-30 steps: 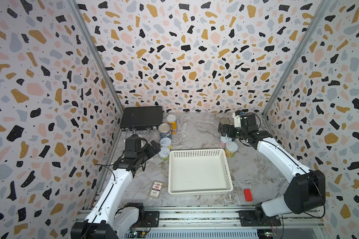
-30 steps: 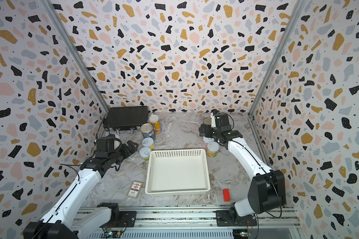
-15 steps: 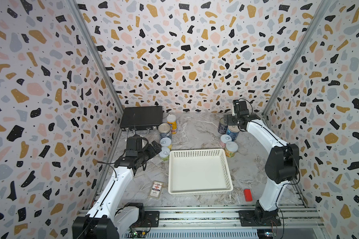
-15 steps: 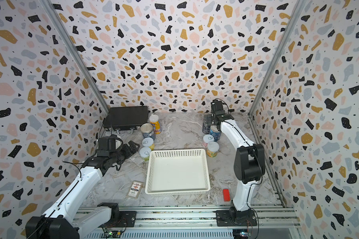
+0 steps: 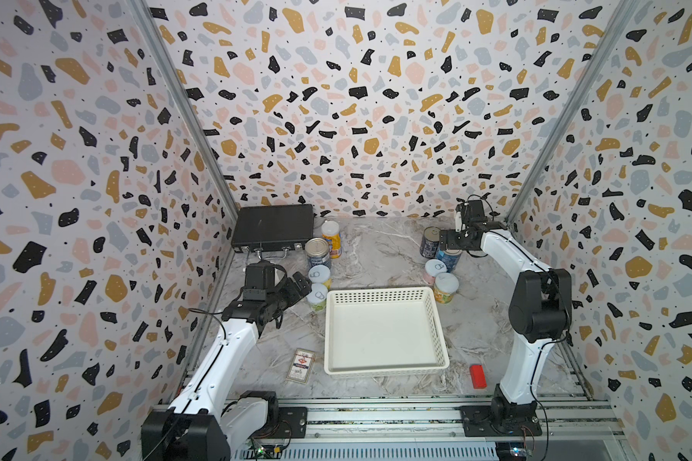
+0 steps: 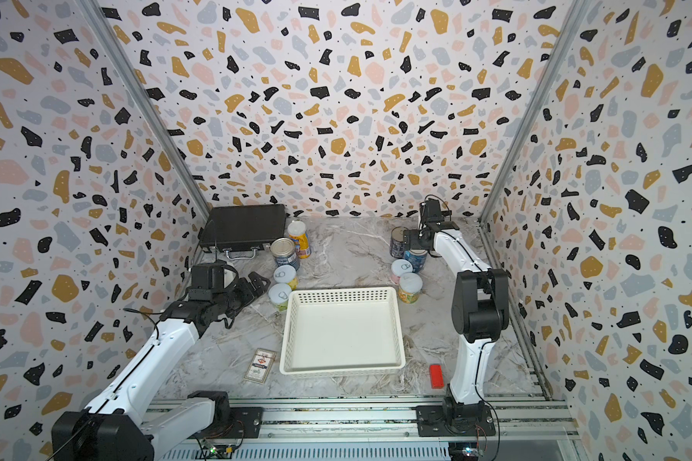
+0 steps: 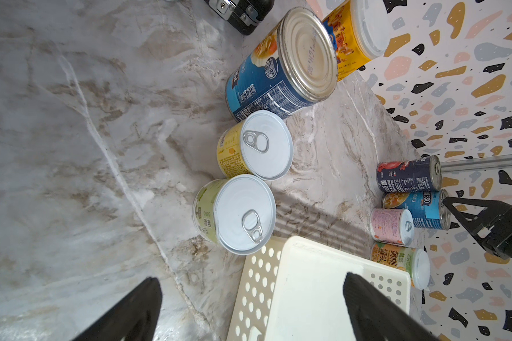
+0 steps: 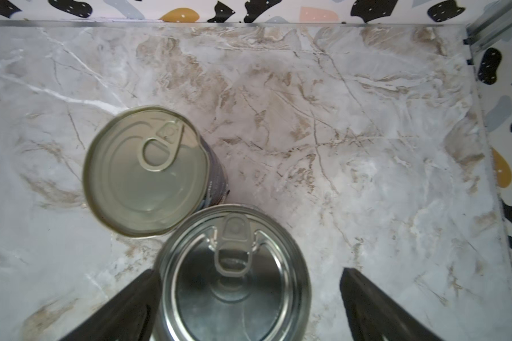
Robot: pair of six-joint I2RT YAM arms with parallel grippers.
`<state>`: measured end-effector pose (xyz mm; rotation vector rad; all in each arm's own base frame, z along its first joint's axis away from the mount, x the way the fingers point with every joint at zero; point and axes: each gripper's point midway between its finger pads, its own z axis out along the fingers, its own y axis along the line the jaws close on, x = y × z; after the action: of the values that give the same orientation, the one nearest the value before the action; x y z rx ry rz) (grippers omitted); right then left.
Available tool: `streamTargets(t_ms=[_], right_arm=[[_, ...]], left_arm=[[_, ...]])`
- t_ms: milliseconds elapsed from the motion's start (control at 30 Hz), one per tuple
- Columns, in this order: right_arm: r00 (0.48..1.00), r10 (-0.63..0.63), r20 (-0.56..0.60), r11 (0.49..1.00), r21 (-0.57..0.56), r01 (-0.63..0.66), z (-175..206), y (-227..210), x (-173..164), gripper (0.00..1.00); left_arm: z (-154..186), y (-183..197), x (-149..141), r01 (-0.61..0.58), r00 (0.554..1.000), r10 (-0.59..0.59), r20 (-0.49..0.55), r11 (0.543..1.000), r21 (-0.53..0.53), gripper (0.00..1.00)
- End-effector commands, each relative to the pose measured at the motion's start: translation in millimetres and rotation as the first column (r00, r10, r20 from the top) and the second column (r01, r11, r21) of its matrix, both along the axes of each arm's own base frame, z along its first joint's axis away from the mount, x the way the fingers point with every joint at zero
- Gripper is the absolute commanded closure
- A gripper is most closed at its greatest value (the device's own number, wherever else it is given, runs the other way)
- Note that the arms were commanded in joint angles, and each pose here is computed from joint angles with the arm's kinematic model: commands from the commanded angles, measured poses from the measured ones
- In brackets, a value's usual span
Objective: Put the canned food in the basket
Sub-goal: Pick up the canned food from the center of the board.
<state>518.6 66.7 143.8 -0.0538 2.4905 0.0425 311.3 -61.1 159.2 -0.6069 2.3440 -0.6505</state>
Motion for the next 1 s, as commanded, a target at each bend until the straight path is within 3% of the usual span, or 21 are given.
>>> streamTargets(t_ms=[0, 433, 967], right_arm=[[0.996, 0.024, 0.081, 0.998, 0.061, -0.029, 39.4, 12.2, 2.5, 0.00], [1.000, -0.020, -0.020, 1.000, 0.006, 0.020, 8.4, 1.5, 1.5, 0.00], [0.997, -0.013, -0.072, 1.000, 0.022, 0.015, -7.9, 4.9, -0.5, 0.00]], left_arm=[[14.7, -0.6, 8.4, -0.001, 0.999, 0.001, 0.045, 1.000, -0.015, 0.00], [13.0, -2.1, 8.8, 0.004, 0.999, -0.003, 0.038, 1.000, -0.022, 0.01], [10.8, -4.2, 9.2, 0.011, 1.000, -0.010, 0.027, 0.999, -0.034, 0.00]])
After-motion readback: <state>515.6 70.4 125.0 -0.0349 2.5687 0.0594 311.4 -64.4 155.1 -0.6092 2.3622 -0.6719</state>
